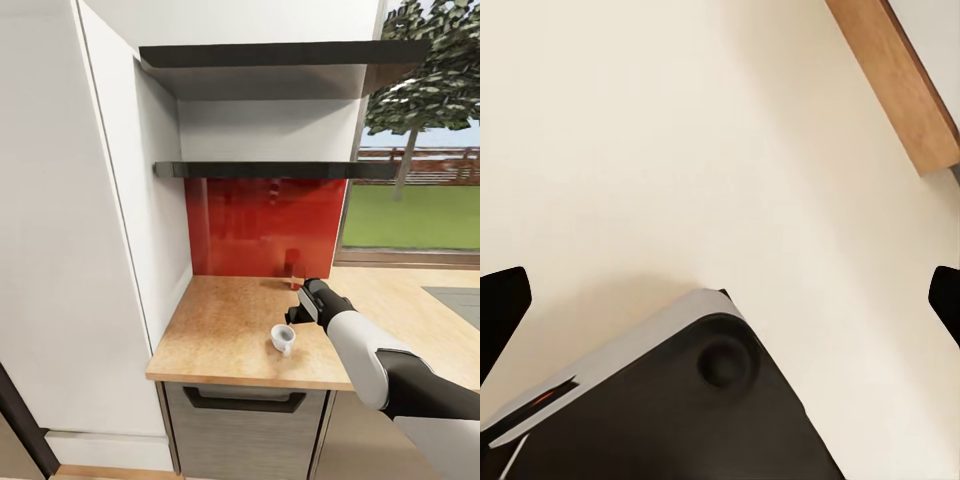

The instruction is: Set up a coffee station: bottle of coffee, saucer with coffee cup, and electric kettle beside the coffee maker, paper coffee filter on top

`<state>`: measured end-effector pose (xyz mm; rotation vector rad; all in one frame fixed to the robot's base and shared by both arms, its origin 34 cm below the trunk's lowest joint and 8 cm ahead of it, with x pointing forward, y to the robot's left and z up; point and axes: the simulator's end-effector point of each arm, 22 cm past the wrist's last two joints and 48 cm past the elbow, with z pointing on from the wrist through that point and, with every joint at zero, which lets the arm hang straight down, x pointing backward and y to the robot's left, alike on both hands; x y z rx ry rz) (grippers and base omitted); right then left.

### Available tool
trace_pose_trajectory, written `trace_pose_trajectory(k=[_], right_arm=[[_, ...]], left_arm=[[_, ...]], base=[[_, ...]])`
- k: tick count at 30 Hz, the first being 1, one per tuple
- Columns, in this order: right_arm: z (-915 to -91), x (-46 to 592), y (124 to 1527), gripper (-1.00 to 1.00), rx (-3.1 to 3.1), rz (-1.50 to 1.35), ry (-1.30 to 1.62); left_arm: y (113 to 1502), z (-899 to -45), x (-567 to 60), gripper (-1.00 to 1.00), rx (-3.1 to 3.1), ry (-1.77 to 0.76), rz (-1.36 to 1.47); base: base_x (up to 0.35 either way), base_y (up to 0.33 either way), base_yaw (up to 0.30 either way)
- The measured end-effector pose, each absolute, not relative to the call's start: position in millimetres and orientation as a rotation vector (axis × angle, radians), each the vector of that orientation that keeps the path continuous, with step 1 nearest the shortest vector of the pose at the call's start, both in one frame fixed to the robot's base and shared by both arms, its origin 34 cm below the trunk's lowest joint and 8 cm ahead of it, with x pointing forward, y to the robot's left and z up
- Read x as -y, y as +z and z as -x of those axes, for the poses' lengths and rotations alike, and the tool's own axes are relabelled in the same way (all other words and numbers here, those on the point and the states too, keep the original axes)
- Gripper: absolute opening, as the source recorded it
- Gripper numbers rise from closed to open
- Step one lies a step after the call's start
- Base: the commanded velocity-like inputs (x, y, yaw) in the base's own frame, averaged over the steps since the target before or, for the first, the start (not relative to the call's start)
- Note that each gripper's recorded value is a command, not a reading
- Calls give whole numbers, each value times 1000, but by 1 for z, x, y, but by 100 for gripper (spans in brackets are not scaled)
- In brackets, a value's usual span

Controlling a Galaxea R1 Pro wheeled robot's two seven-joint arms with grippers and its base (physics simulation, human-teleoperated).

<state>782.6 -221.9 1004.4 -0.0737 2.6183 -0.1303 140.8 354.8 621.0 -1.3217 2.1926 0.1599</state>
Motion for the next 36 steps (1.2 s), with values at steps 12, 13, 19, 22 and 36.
trace_pose_trajectory(k=[12,13,19,22,36], right_arm=[[-785,219,991,100,-2620,77,-125],[-785,219,990,100,-2620,77,-126],[-787,219,982,100,-2617,76,-125],[-786,219,976,100,-2626,77,-124],[-771,213,938,100,-2706,26,-37]], left_arm=[[608,-144,-355,100,-2192,160,1322],[607,-144,-355,100,-2192,160,1322],[600,-146,-355,100,-2192,160,1322],[596,-146,-355,100,-2192,160,1322],[579,-149,-355,100,-2192,159,1321]], base=[[0,0,0],[0,0,0],[0,0,0],[0,0,0],[0,0,0]])
